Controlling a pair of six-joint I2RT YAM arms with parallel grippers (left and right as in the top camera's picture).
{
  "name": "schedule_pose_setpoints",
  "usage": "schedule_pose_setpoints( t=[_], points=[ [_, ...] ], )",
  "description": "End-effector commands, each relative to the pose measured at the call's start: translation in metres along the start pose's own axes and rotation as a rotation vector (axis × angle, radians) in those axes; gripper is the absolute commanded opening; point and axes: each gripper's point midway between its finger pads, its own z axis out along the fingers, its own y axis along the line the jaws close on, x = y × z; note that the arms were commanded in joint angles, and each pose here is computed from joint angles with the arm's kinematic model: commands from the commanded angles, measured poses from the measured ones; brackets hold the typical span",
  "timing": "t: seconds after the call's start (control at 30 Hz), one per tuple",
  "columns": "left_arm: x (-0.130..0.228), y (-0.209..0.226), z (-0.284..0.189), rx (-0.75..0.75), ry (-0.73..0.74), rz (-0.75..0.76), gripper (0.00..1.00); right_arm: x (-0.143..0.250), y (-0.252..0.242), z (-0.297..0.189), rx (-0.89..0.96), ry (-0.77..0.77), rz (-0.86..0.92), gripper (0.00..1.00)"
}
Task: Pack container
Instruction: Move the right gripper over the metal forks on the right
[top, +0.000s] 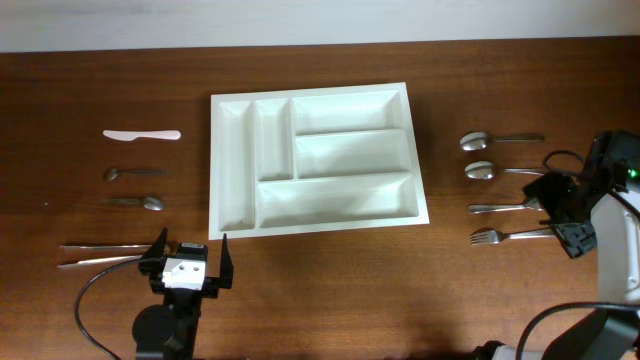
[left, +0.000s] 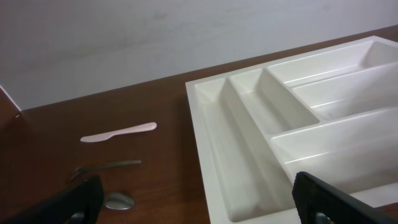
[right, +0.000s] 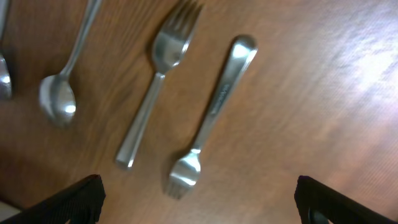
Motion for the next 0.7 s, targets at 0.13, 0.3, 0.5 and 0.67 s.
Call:
schedule_pose_setpoints(
  t=[0.13, 0.3, 0.5, 0.67],
  points=[
    [0.003, 0.001, 0.001, -0.007, 0.003, 0.012, 0.99, -0.002, 0.003, 0.020, 0.016, 0.045, 0.085, 0.99],
    [0.003, 0.001, 0.001, -0.007, 0.003, 0.012, 0.99, 0.007, -0.027, 0.030, 0.190, 0.063, 0.279, 0.99],
    [0.003, 0.001, 0.001, -0.007, 0.003, 0.012, 0.99, 0.021, -0.037, 0.036, 0.260, 0.104, 0.429, 0.99],
    [0.003, 0.001, 0.001, -0.007, 0.003, 0.012, 0.99, 0.019, -0.034, 0.047, 0.260, 0.111, 0.411, 0.99]
  ],
)
